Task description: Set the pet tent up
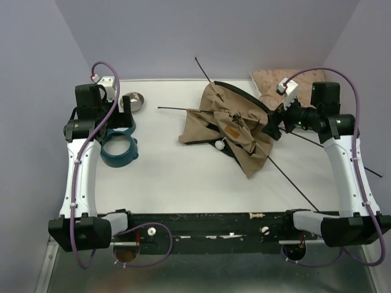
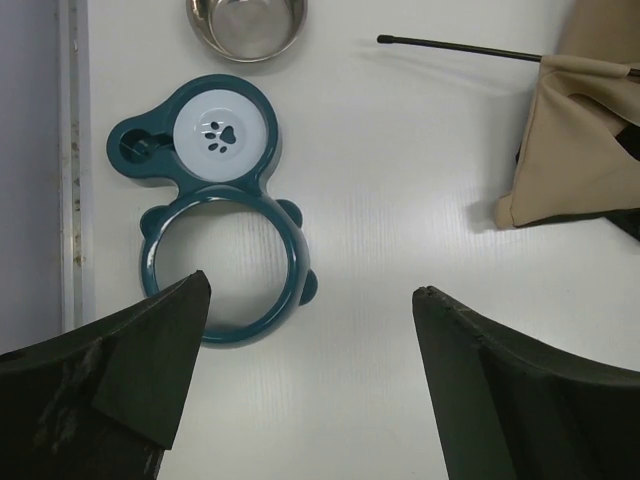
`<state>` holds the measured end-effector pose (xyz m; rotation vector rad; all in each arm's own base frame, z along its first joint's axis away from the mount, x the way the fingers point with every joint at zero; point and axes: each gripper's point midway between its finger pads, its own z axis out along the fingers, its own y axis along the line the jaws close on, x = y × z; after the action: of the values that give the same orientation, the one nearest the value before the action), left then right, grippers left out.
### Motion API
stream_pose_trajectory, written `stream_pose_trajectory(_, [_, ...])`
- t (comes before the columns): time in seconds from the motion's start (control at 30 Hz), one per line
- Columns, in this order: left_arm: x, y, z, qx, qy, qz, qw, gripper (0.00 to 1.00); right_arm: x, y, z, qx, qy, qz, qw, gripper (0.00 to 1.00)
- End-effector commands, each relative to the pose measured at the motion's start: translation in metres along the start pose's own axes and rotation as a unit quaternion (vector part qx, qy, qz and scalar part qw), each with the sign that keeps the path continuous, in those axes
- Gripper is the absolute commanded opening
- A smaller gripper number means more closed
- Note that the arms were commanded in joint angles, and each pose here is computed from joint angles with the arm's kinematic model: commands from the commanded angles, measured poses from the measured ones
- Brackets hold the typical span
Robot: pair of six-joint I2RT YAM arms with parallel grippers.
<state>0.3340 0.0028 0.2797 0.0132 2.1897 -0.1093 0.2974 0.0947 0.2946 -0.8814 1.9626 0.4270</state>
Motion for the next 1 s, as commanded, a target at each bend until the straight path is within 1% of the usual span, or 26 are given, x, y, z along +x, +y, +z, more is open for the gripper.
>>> stream_pose_trajectory(0.0, [-0.022,-0.013,-0.015,0.027,-0.037,-0.007,0.999,0.99,-0.011,-0.01,0.02,0.014,0.026,-0.018,0.999,1.0])
stream_pose_trajectory(0.17, [-0.029,-0.018,-0.022,0.04,-0.046,0.001,0.998,0.99,-0.02,-0.022,0.052,0.023,0.052,-0.056,0.997,1.0])
stream_pose_trajectory(0.23, [-0.026,-0.023,-0.022,0.055,-0.04,0.001,0.998,0.99,-0.022,-0.027,0.065,0.022,0.071,-0.075,0.994,1.0])
stream_pose_trajectory(0.43, [-0.021,-0.031,-0.021,0.078,-0.039,-0.007,0.996,0.99,-0.026,-0.042,0.117,0.01,0.108,-0.095,0.99,1.0])
stream_pose_trajectory(0.6, [-0.02,-0.033,-0.022,0.082,-0.037,-0.015,0.996,0.99,-0.013,-0.044,0.167,-0.02,0.14,-0.097,0.985,0.99])
stream_pose_trajectory(0.7, [-0.019,-0.036,-0.024,0.088,-0.036,-0.017,0.995,0.99,0.003,-0.039,0.192,-0.037,0.163,-0.103,0.98,0.99])
stream_pose_trajectory(0.9, [-0.014,-0.038,-0.023,0.094,-0.03,-0.02,0.995,0.99,0.032,-0.033,0.223,-0.065,0.2,-0.113,0.971,0.98])
stream_pose_trajectory(0.93, [-0.014,-0.038,-0.022,0.094,-0.03,-0.021,0.995,0.99,0.037,-0.032,0.226,-0.07,0.206,-0.113,0.969,0.97])
stream_pose_trajectory(0.97, [-0.013,-0.037,-0.022,0.093,-0.028,-0.022,0.995,0.99,0.041,-0.03,0.229,-0.074,0.212,-0.115,0.968,0.94])
